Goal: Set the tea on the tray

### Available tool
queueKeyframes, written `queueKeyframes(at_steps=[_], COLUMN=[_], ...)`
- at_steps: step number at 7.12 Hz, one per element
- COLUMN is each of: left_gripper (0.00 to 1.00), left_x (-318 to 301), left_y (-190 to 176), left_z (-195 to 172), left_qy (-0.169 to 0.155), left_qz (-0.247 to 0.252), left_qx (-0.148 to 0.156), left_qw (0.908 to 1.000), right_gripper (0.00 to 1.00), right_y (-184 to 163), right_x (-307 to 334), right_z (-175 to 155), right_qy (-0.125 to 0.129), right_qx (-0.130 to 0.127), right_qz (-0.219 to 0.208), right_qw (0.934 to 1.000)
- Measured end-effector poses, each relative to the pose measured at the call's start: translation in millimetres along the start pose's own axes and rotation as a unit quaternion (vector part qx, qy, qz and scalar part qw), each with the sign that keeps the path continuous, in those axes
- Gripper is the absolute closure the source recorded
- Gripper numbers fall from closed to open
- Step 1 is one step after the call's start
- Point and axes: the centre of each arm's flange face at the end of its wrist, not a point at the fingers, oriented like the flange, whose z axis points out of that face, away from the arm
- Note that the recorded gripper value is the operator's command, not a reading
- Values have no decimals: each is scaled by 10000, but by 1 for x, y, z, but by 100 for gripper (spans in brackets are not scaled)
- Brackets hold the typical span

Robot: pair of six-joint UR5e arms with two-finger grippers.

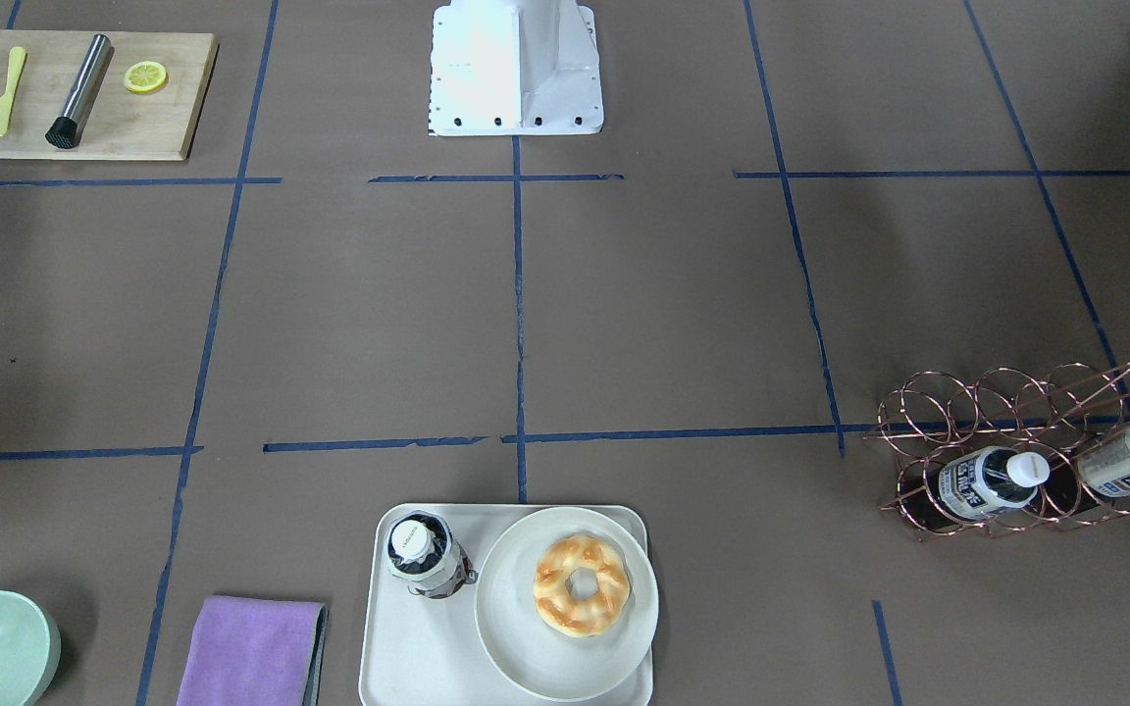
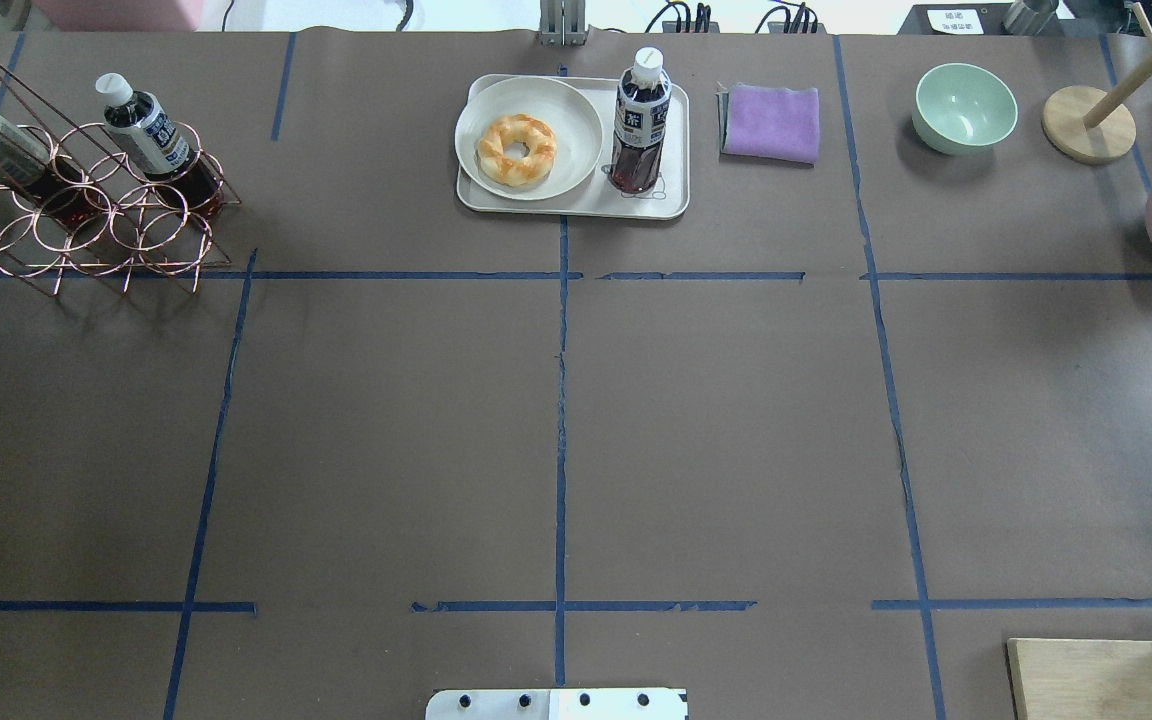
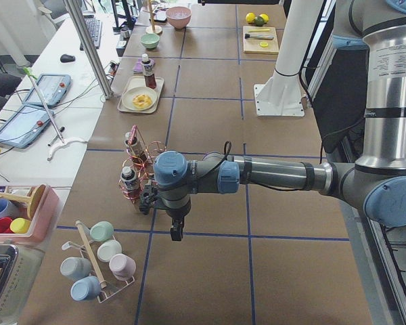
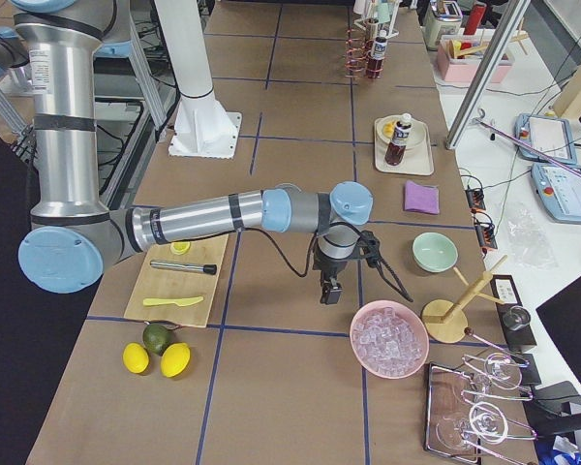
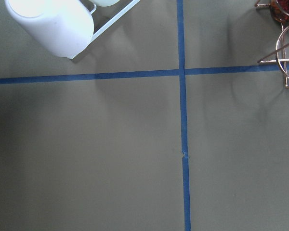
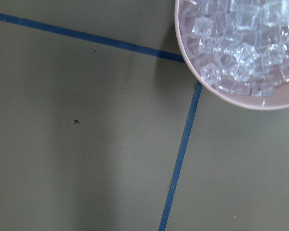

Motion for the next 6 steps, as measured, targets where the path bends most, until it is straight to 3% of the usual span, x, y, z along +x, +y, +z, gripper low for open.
queueKeyframes(at_steps=[4, 6], left_gripper=[0, 0], left_x=[-15, -10], left_y=[25, 25], left_z=[19, 17], left_qy=[26, 27], left_qz=[-152, -8], left_qx=[-170, -58], left_qw=[9997, 10000], right_gripper=[0, 0], right_y=[14, 15], right_x=[-3, -3], right_z=[1, 1], right_qy=[-161, -170], right_qx=[15, 12], right_qz=[41, 46], right_qw=[9999, 9998])
